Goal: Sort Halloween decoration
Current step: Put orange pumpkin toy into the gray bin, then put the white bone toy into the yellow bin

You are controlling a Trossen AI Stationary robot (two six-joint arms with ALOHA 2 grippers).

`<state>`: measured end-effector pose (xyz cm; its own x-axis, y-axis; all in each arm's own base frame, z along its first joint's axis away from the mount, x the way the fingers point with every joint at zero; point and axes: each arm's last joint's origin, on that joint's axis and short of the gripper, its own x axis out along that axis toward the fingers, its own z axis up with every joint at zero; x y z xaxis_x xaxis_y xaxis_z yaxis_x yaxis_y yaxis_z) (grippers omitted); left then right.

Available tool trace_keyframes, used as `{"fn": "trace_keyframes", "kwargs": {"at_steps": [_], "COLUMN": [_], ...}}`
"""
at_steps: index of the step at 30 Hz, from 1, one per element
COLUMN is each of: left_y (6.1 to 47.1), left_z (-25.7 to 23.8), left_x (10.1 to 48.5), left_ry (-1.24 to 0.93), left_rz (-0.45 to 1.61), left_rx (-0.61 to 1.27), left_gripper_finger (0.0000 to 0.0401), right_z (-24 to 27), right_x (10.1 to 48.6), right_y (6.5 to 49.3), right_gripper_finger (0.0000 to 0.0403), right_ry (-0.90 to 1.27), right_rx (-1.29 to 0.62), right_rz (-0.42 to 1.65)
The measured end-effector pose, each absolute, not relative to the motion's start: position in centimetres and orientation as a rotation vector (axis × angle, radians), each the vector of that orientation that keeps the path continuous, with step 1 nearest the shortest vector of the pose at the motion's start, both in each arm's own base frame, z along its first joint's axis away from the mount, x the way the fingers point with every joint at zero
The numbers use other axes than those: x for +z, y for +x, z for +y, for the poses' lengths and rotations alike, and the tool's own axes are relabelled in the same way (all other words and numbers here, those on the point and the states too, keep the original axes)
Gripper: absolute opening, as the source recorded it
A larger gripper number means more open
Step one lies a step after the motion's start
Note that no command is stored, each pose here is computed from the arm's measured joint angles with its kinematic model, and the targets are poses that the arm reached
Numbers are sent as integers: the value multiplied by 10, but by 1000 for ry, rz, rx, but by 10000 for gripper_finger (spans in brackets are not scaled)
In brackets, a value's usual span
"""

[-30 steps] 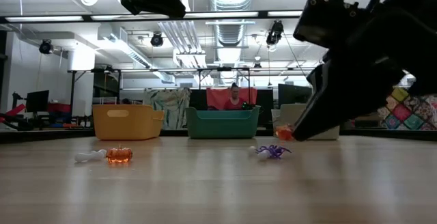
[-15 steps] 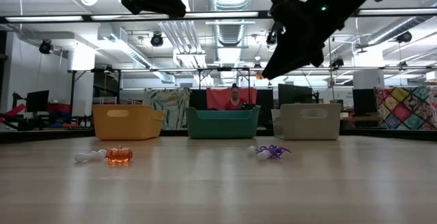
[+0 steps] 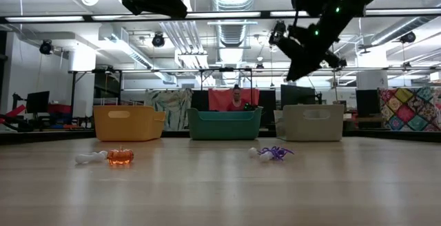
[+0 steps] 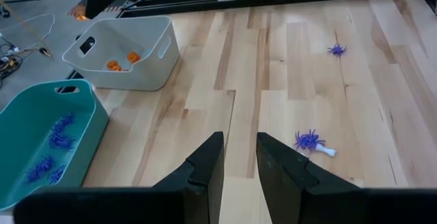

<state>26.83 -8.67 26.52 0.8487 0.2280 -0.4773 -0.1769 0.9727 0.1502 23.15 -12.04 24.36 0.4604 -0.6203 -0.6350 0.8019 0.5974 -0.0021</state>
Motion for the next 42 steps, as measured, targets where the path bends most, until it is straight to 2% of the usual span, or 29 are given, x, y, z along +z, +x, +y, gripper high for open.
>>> {"fn": "trace_keyframes", "kwargs": {"at_steps": [6,13,24,33,42], "left_y": [268,268,264,251,237], "left_z": [-87,-87,-85,-86,-102], "left_x": [265,265,259,243,232], "left_ry": [104,105,107,-39,-166], "left_rz": [519,521,592,817,981], "left_rx": [214,214,218,129,73], "left_gripper_finger": [70,70,70,70,70], "right_z": [-147,-153,-153,-133,-94], "right_x": [221,202,205,236,263], "right_y": [216,217,216,211,211], "right_gripper_finger": [68,74,147,159,144], "right_ry": [468,489,502,651,604], "right_rx": [-985,-1003,-993,-738,-590], "right_rz": [778,886,874,737,645]}}
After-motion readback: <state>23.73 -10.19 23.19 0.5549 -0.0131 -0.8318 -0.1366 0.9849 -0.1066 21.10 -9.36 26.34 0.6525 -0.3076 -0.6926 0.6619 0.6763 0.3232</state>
